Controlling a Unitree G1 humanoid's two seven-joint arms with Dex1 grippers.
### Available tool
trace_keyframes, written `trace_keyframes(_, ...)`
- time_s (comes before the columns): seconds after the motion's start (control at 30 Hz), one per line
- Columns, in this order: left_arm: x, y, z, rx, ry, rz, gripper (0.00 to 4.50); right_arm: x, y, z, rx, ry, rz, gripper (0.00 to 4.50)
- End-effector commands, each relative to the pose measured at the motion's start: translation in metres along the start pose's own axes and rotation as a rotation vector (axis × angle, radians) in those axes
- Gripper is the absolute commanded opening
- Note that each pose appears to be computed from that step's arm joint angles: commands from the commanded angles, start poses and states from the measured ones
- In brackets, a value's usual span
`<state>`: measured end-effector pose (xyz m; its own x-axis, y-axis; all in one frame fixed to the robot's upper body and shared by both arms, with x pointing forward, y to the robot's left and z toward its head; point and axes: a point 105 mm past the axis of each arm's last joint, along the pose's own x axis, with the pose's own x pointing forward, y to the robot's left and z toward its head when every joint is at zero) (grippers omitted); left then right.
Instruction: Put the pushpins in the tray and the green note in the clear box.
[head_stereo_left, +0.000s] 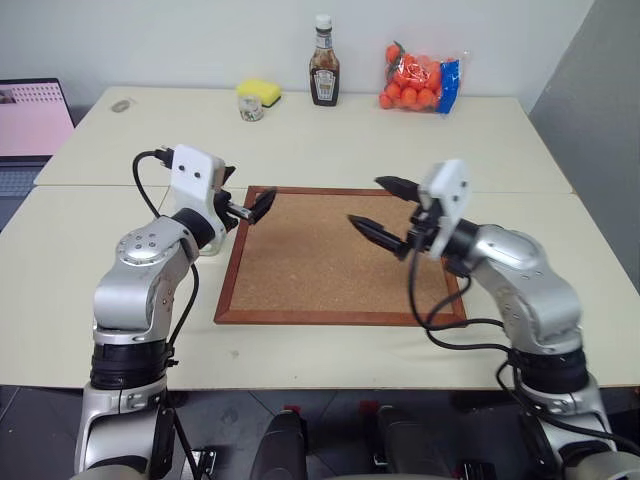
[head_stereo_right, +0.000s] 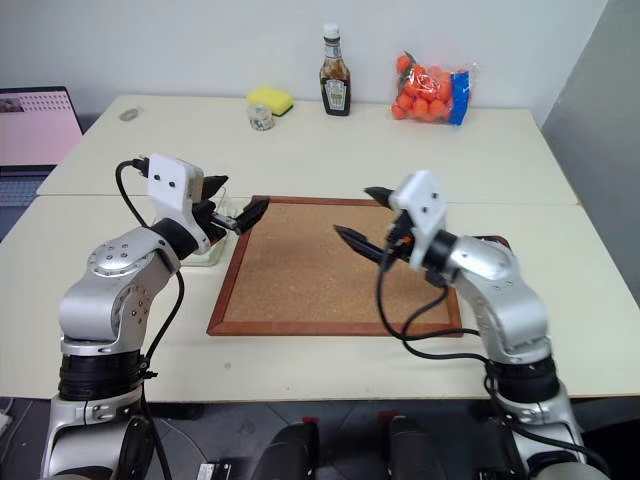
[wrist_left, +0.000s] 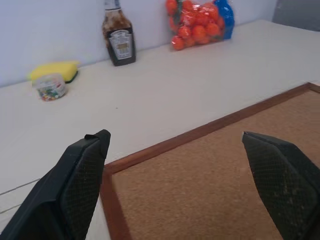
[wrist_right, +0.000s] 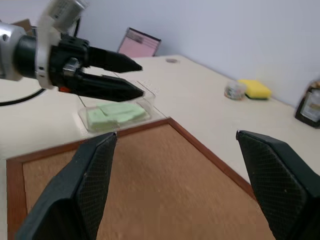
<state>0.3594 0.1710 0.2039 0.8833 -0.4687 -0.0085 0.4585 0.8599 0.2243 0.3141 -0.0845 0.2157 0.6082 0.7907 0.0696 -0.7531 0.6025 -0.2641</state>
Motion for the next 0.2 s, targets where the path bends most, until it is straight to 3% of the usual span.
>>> trace_keyframes(0.03,-0.002,-0.027,0.002,0.050,-0.012,-0.116,4.46,-0.023,-0.005,0.001,0.003,-0.013,-0.061,4.06)
trace_keyframes(0.2,-0.003,-0.033,-0.010,0.055,-0.006,-0.133,4.46,-0.028,-0.009,-0.006,0.016,-0.016,-0.134,4.06)
